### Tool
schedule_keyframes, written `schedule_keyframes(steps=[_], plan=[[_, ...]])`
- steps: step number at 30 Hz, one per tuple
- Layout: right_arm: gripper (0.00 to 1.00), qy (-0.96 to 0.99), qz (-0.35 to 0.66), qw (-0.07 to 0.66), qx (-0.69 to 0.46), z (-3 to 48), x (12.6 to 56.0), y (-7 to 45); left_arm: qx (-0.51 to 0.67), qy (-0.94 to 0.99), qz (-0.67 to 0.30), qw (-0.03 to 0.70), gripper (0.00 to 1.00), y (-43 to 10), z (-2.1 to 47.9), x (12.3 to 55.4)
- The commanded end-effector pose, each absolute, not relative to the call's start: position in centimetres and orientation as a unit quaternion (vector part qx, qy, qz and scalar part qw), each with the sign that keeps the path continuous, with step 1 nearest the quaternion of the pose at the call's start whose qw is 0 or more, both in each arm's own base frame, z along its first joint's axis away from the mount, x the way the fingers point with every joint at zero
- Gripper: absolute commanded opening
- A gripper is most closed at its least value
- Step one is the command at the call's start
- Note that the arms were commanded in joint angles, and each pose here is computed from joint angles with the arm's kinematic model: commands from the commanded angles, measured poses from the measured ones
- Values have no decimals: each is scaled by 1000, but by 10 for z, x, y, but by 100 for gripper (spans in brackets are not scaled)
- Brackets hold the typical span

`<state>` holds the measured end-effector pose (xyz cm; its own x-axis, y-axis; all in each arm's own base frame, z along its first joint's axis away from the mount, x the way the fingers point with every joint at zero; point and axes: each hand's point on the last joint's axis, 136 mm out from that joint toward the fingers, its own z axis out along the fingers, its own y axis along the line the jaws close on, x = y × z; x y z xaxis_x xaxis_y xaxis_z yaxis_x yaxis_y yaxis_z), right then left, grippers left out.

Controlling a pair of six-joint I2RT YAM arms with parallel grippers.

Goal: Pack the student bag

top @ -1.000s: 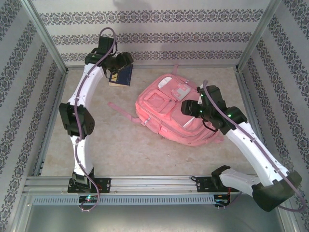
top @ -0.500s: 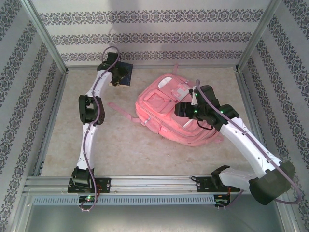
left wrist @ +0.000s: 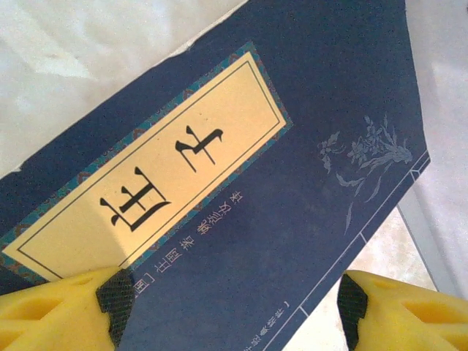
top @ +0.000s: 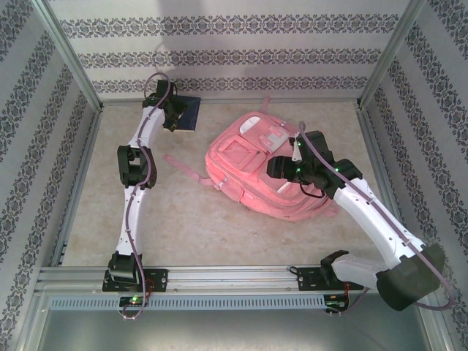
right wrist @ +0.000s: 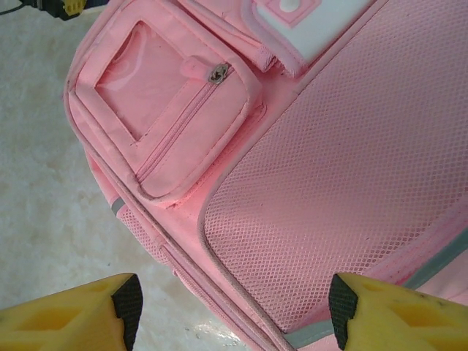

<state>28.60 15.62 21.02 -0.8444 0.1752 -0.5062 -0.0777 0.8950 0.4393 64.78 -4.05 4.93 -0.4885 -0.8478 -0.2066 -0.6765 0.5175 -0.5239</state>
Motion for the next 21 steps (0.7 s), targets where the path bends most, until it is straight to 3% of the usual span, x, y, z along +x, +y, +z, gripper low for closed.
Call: schedule_keyframes(steps=[1, 9, 21], plan=[[69, 929, 235, 282, 36, 213, 281, 153, -501, 860, -69, 69, 78, -19, -20, 563], [69, 922, 241, 302, 35, 224, 273, 147, -497, 867, -25, -19, 77, -20, -17, 489], [69, 910, 295, 291, -26, 236, 261, 181, -508, 851, -4, -130, 76, -47, -22, 313]])
